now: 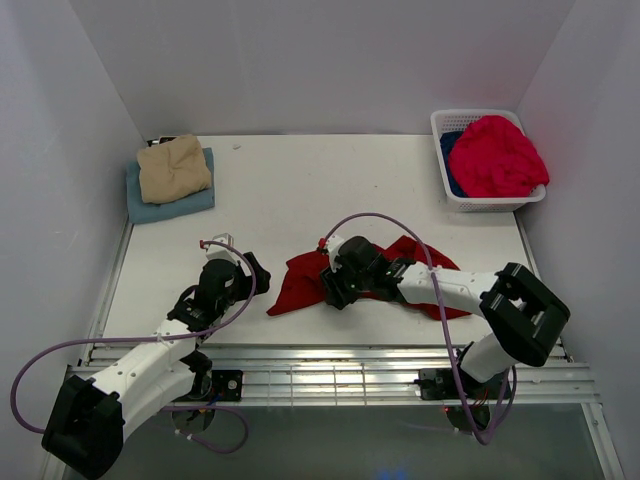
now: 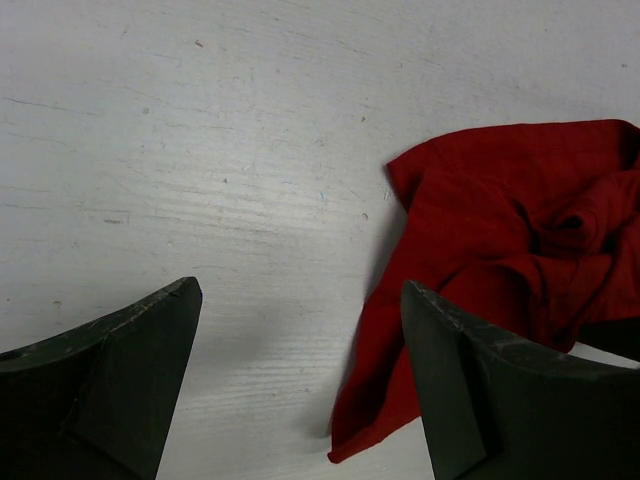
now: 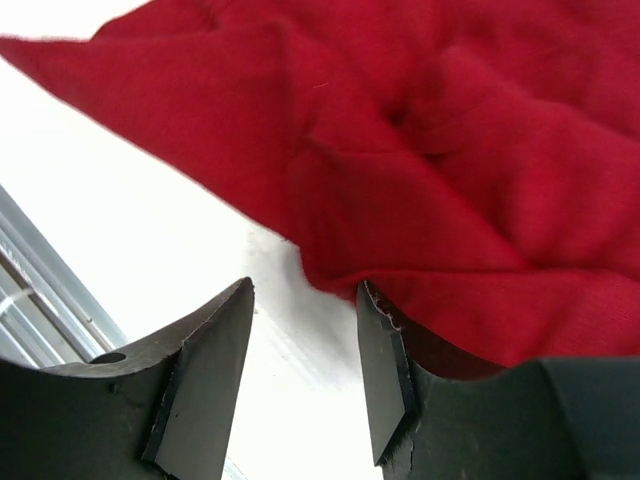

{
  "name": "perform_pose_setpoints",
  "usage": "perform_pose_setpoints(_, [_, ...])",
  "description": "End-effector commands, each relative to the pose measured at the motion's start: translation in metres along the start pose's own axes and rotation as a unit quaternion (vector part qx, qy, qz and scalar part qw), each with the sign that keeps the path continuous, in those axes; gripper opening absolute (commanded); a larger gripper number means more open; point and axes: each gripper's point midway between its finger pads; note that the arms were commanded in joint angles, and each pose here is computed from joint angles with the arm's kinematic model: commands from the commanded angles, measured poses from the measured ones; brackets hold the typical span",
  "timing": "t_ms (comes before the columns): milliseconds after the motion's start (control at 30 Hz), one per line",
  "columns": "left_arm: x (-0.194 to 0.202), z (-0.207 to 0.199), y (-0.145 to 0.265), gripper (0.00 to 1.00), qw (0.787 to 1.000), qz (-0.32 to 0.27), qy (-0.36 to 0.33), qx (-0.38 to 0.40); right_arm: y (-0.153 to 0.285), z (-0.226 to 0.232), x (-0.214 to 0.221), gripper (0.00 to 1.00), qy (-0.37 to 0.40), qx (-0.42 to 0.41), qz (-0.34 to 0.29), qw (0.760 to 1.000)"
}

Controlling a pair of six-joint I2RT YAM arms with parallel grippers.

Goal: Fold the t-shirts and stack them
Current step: Flatten out the tshirt

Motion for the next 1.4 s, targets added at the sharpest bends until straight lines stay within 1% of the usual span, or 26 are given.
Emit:
perform_pose_setpoints(0, [0.0, 0.0, 0.002, 0.91, 1.0, -0.003, 0.001, 0.001, -0.005, 0.021, -0.027, 0.52, 0.041, -0.022, -0.03, 0.998])
perform_pose_setpoints(167, [0.003, 0.002, 0.002, 0.91, 1.0, -0.001, 0.001, 0.0, -0.011, 0.03, -0.033, 0.53, 0.061, -0.019, -0.022, 0.998])
perform_pose_setpoints(367, [0.002, 0.002, 0.002, 0.91, 1.0, -0.002, -0.001, -0.001, -0.019, 0.025, -0.025, 0.53, 0.074, 0.007, -0.003, 0.997])
perform_pose_setpoints(400, [0.002, 0.002, 0.002, 0.91, 1.0, -0.002, -0.001, 0.0, -0.021, 0.017, -0.024, 0.53, 0.075, 0.028, -0.003, 0.997])
perform_pose_setpoints(600, [0.002, 0.002, 0.003, 0.91, 1.0, -0.003, -0.001, 0.001, -0.022, 0.008, -0.031, 0.52, 0.083, 0.067, -0.015, 0.994])
perform_pose_setpoints(833, [-0.001, 0.001, 0.004, 0.91, 1.0, -0.008, -0.002, 0.003, -0.021, 0.007, -0.041, 0.52, 0.098, 0.092, -0.026, 0.991])
perform_pose_setpoints(1200, [-0.003, 0.0, 0.005, 0.91, 1.0, -0.011, -0.003, 0.006, -0.043, -0.003, -0.02, 0.49, 0.115, 0.128, 0.008, 0.985])
perform_pose_setpoints(1267, [-0.004, -0.001, 0.006, 0.91, 1.0, -0.013, -0.001, 0.006, -0.044, -0.005, -0.018, 0.45, 0.117, 0.137, 0.012, 0.984])
perform_pose_setpoints(1367, [-0.005, 0.0, 0.007, 0.91, 1.0, -0.017, -0.001, 0.006, -0.043, -0.011, -0.018, 0.27, 0.12, 0.16, 0.012, 0.98])
Point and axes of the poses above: each gripper's point midway between its finger pads, its own y axis back along the fingers, its own z axis along the line the jaws close on, x = y × z, and after that the axes turned 2 degrees about -y, right-handed
